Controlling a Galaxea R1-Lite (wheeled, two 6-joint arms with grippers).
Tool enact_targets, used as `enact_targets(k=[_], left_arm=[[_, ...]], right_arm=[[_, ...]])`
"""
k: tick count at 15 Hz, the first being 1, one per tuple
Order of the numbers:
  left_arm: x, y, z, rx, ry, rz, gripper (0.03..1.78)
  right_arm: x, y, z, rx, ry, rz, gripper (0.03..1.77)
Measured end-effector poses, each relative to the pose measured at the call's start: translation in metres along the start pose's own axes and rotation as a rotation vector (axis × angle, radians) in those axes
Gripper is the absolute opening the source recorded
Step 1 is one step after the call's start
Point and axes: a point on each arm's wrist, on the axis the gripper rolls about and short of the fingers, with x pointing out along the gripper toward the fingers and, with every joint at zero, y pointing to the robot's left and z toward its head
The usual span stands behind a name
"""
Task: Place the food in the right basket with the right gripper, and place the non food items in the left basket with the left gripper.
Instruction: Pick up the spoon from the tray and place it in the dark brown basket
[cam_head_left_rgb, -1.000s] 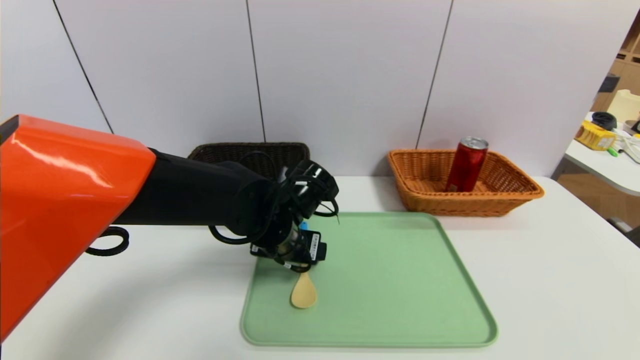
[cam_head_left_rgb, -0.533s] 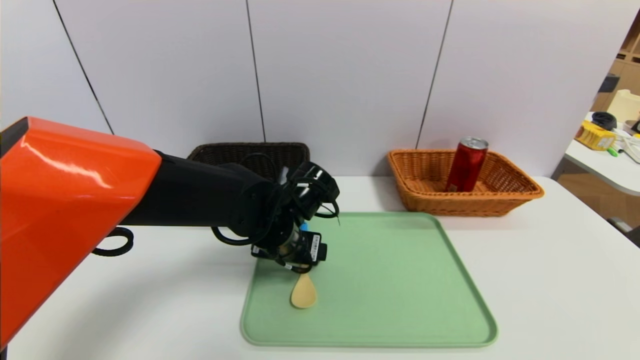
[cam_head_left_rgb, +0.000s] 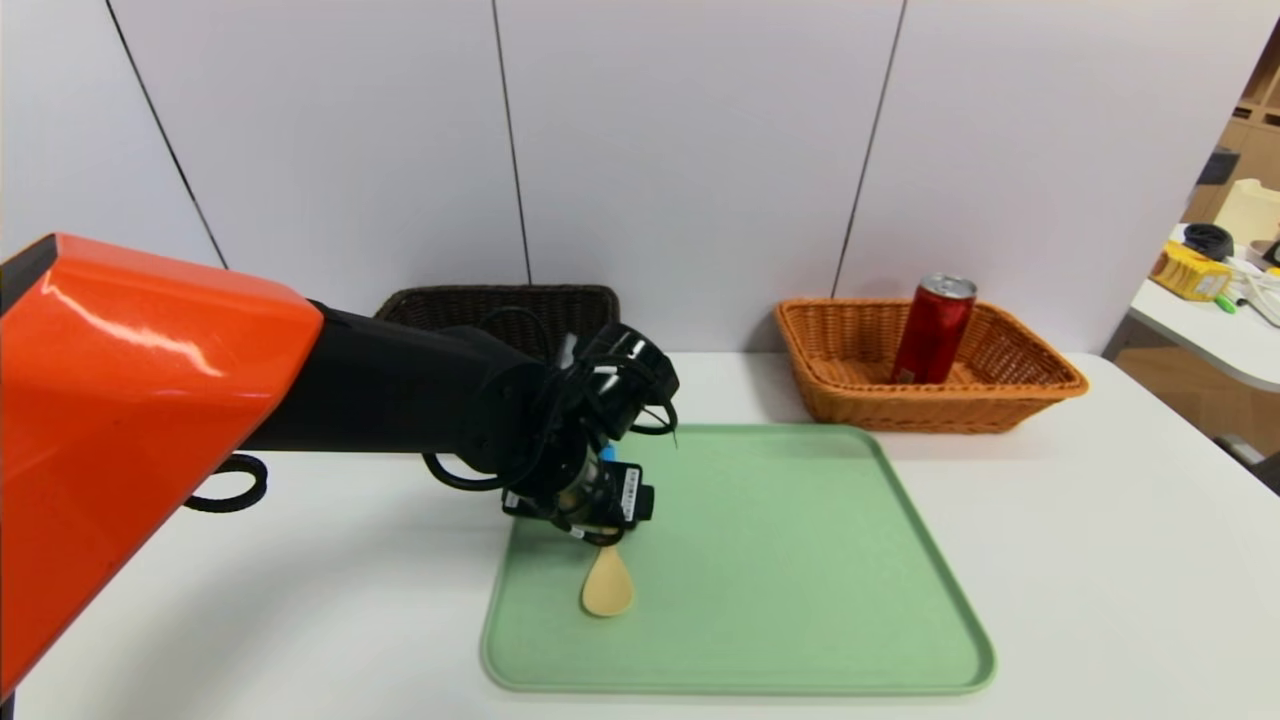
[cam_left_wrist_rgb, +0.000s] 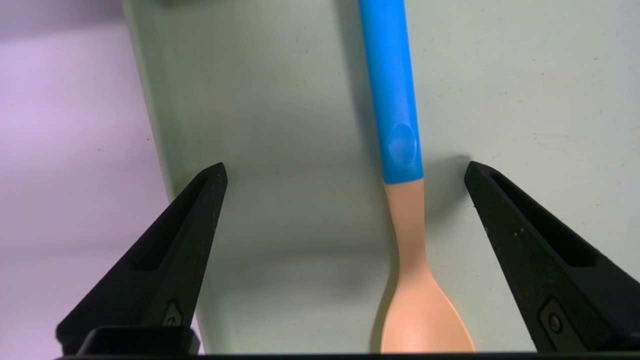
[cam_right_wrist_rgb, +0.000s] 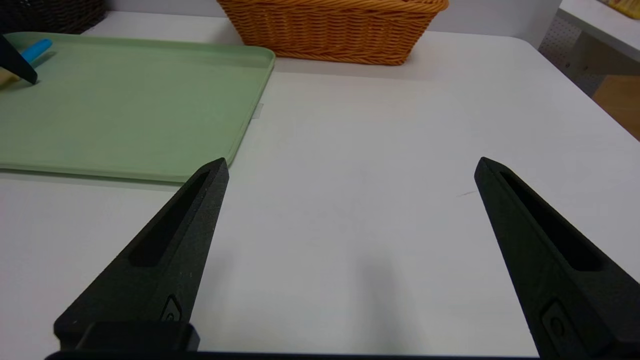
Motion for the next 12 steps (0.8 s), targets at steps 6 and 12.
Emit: enact_targets(k=[6, 12], left_arm=[[-0.0001, -0.0004, -0.0001, 0.001, -0.001, -0.001, 1.09], [-0.0017, 0.0, 0.0006, -0.008, -0.005, -0.003, 0.14]], right_arm=[[0.0, 0.0, 0.0, -0.001, 0.0, 0.0, 1.7], [0.0, 0.0, 0.0, 0.0, 0.0, 0.0, 1.7]])
